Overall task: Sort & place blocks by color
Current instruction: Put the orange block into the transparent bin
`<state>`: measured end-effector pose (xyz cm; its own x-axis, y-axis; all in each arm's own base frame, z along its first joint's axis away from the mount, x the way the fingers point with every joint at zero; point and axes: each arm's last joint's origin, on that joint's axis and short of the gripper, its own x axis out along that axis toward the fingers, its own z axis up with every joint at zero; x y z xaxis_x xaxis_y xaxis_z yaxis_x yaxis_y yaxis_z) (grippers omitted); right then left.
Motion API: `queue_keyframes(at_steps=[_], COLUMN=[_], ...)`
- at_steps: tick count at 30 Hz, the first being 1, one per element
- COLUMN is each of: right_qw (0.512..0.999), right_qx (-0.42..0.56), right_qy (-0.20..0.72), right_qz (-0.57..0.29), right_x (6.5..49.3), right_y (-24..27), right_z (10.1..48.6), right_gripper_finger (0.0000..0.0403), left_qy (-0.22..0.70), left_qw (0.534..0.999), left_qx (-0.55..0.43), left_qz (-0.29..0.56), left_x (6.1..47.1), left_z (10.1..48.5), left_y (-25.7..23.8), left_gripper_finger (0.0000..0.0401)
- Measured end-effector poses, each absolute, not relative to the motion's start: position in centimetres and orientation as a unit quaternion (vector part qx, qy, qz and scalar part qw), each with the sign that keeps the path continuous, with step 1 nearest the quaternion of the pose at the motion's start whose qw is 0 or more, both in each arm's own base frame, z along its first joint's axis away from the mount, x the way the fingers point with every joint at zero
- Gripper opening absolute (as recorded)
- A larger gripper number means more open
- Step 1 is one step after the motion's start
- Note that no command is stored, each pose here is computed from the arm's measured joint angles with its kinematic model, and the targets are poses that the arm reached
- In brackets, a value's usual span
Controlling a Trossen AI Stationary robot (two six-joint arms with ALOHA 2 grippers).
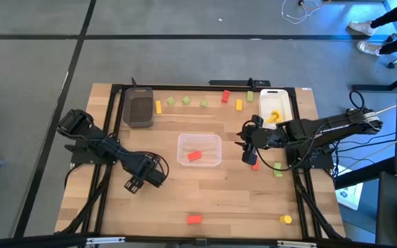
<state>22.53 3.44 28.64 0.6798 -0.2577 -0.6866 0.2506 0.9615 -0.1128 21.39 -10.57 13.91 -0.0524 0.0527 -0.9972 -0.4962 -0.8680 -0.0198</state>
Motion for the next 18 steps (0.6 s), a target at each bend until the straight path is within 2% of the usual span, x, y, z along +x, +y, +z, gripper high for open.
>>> queue_keyframes(at_steps=[9, 14, 18], right_qw=[0.916, 0.916, 0.917], right_qx=[-0.005, -0.005, -0.005], right_qy=[0.375, 0.375, 0.375], right_qz=[-0.139, -0.139, -0.139], right_x=[22.53, 22.53, 22.53], right_y=[3.44, 3.44, 3.44], right_z=[28.64, 28.64, 28.64], right_gripper_finger=[0.0161, 0.0161, 0.0161], left_qy=[0.179, 0.228, 0.29], left_qw=[0.19, 0.224, 0.278], left_qx=[-0.658, -0.638, -0.609], left_qz=[0.707, 0.7, 0.683], left_x=[21.35, 21.24, 21.07], left_z=[13.89, 13.9, 13.91], left_y=[-10.63, -10.52, -10.47], left_gripper_finger=[0.0199, 0.0159, 0.0129])
